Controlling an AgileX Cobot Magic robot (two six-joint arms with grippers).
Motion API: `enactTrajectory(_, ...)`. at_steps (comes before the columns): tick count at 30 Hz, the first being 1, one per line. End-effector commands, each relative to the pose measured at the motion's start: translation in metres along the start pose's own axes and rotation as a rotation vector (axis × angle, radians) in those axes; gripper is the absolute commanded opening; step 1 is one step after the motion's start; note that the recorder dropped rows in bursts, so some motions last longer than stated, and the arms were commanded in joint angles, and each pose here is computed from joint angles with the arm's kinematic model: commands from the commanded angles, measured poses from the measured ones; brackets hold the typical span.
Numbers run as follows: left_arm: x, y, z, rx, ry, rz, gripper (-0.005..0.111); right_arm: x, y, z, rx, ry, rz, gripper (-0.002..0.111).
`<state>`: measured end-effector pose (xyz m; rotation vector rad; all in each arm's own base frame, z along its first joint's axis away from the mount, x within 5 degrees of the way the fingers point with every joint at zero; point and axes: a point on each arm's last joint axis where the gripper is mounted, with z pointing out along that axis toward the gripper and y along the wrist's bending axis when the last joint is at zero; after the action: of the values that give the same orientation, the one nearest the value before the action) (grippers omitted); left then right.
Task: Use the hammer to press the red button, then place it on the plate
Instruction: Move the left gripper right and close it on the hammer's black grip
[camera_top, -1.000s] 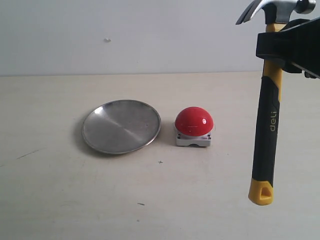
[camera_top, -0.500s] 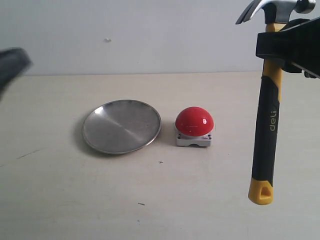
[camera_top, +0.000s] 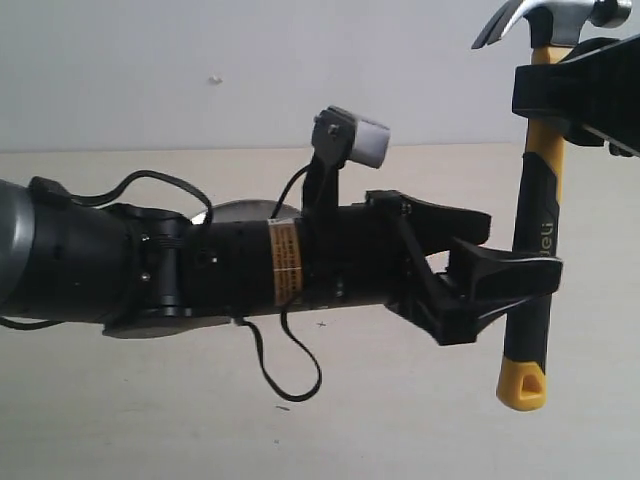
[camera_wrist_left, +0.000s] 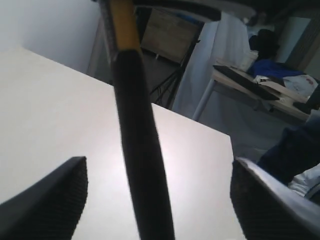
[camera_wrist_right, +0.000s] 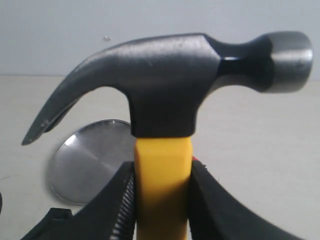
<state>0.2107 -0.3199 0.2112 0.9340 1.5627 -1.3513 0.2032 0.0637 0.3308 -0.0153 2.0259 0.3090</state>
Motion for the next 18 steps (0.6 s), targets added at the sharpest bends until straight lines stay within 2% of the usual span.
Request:
enactTrajectory(1,0.0,-0.001,0.021,-0.033,0.006,-0.011,0.076,-0.008,0.003,-0.005,-0.037,-0.071,0.009,0.0)
enactTrajectory(13,0.007,0.012,0.04,-0.056,0.031,-0.008,0.075,-0.009,0.004,-0.005,-0.039,-0.074,0.009,0.0)
enactTrajectory(15,0.009,0.014,0.042,-0.057,0.038,-0.009,0.072,-0.009,0.004,-0.005,-0.039,-0.074,0.009,0.0)
enactTrajectory(18,0.009,0.014,0.042,-0.056,0.039,-0.013,0.06,-0.008,0.004,-0.005,-0.038,-0.073,0.009,0.0)
